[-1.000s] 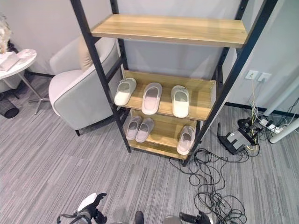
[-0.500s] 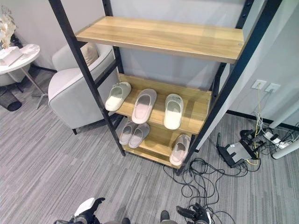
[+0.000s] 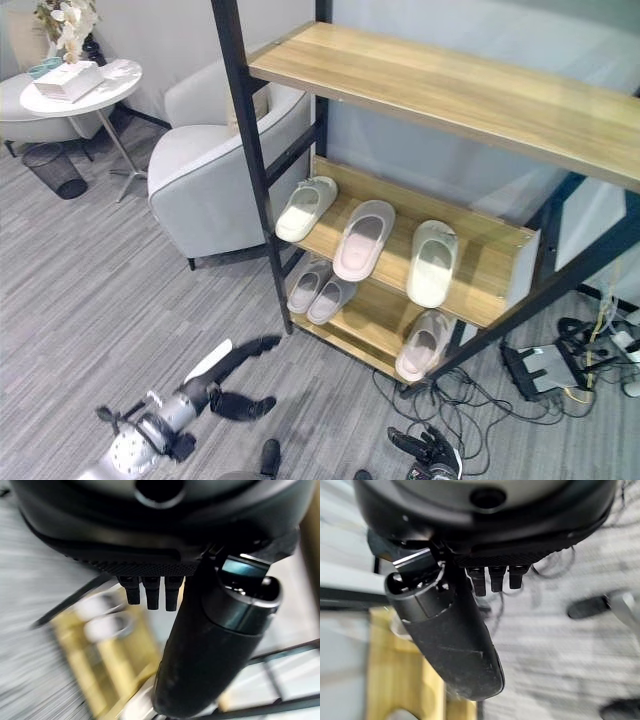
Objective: Arrange the slippers neatly on the shoe rack.
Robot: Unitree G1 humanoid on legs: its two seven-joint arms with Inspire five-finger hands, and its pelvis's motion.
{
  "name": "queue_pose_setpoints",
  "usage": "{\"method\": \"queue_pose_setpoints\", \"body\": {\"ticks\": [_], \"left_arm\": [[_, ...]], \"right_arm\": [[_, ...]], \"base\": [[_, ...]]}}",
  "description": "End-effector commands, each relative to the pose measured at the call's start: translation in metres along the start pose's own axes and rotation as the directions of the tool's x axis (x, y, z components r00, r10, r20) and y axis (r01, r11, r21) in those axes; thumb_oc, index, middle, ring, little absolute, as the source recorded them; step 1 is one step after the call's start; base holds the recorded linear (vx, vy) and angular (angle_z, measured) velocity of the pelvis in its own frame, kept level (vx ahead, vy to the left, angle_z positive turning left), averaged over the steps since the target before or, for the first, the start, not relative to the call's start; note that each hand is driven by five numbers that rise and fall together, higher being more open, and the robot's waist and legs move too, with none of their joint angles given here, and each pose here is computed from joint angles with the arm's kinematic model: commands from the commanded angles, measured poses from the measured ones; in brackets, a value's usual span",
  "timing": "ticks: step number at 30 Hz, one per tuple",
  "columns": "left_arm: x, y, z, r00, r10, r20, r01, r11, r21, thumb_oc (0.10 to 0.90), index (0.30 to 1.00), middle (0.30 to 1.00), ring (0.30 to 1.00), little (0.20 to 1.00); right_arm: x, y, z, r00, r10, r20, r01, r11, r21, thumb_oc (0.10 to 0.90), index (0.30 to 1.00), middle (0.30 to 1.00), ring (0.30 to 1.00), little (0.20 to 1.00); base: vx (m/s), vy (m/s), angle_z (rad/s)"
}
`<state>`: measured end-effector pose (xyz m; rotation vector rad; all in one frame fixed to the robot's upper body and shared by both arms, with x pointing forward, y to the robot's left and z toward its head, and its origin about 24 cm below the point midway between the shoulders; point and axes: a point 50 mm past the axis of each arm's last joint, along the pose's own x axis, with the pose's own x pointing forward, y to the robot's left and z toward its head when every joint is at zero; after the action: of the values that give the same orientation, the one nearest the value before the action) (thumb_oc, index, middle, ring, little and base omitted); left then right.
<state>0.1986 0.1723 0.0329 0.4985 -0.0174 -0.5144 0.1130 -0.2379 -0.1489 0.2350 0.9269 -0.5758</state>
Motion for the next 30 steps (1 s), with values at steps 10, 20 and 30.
{"method": "queue_pose_setpoints", "body": {"ticks": [10, 20, 30], "left_arm": [[0.03, 0.01, 0.121, 0.792, 0.088, 0.604, 0.01, 0.988, -0.157, 0.8, 0.9, 0.9, 0.9, 0.9], [0.066, 0.022, 0.169, 0.656, 0.059, 0.752, -0.285, 0.942, 0.175, 0.8, 0.9, 0.9, 0.9, 0.9], [0.112, 0.076, 0.152, 0.763, 0.135, 0.632, -0.548, 0.655, 0.521, 0.8, 0.9, 0.9, 0.9, 0.9]], "right_arm": [[0.004, -0.01, 0.015, 0.999, -0.001, 0.047, 0.008, 0.987, -0.16, 0.8, 0.9, 0.9, 0.9, 0.9], [0.004, -0.001, 0.014, 0.998, 0.035, 0.046, -0.024, 0.976, -0.217, 0.8, 0.9, 0.9, 0.9, 0.9], [0.006, -0.011, 0.023, 0.998, 0.043, 0.048, -0.031, 0.974, -0.225, 0.8, 0.9, 0.9, 0.9, 0.9]], "base": [[0.0, 0.008, 0.07], [0.04, 0.017, -0.02], [0.08, 0.056, -0.41]]}}
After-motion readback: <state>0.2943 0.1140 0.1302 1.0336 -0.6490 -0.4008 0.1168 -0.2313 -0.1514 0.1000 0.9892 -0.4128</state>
